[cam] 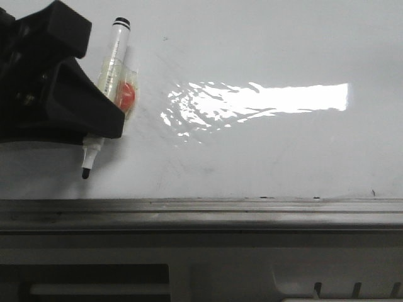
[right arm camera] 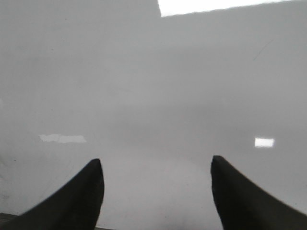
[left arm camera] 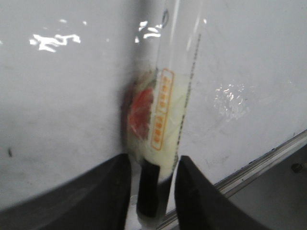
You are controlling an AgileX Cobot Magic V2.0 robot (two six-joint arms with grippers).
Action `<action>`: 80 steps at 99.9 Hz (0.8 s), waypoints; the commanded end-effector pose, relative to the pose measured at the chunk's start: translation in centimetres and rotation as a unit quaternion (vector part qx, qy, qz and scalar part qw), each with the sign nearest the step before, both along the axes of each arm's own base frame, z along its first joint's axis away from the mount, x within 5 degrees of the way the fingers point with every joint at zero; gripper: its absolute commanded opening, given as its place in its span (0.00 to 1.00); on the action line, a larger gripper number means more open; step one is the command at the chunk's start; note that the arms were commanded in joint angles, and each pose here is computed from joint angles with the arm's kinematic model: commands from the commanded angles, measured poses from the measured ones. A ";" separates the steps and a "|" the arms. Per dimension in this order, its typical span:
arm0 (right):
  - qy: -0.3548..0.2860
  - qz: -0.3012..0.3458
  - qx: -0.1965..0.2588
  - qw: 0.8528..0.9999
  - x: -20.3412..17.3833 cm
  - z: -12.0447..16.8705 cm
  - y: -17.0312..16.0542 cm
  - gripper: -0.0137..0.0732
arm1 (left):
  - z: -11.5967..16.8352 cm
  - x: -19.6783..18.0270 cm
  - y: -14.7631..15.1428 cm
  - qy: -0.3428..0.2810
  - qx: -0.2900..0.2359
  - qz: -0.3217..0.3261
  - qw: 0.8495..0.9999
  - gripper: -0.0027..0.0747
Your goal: Write number 9 on whiteboard
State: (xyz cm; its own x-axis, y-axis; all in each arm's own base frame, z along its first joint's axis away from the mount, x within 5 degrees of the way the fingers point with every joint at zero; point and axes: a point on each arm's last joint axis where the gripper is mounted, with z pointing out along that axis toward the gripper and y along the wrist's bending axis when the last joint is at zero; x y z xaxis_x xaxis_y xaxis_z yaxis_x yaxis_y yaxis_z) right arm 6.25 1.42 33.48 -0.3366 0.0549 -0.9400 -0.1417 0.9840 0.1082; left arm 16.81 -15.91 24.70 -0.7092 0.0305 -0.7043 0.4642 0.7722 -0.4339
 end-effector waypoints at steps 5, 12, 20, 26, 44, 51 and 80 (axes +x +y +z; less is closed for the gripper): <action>-0.055 -0.007 0.004 0.998 0.4 1.6 -0.1 0.64 | 0.6 0.7 -0.3 -0.013 -0.009 0.015 1.000 0.01; -0.054 -0.001 0.017 0.998 0.4 1.7 0.1 0.64 | 0.5 0.3 -0.4 -0.004 -0.005 -0.003 1.000 0.01; -0.055 0.032 0.024 0.998 0.3 1.7 0.6 0.64 | 0.7 -0.6 -0.5 -0.015 0.017 -0.062 0.998 0.01; -0.057 0.078 0.029 0.995 0.0 1.8 1.4 0.64 | 1.0 -1.7 -0.5 -0.032 0.033 -0.132 0.990 0.01; -0.064 0.267 0.016 0.961 -0.4 1.9 4.3 0.64 | 3.2 -5.5 -0.9 -0.131 0.000 -0.356 0.925 0.01; -0.054 0.329 0.021 0.942 0.0 1.8 5.3 0.64 | 3.9 -6.3 -1.0 -0.170 -0.025 -0.398 0.901 0.01; -0.016 0.448 0.016 0.894 2.7 0.6 8.2 0.64 | 4.2 -6.4 -1.1 -0.199 -0.030 -0.412 0.889 0.01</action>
State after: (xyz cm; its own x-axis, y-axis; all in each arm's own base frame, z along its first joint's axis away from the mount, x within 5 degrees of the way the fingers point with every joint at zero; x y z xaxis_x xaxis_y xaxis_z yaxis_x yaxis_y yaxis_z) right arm 7.92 8.68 33.32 -0.2375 -0.2299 -0.9438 -0.8577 0.5058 0.0927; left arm 10.54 -16.81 27.43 -0.1597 0.4427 -0.8824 0.9867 0.0987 -0.1290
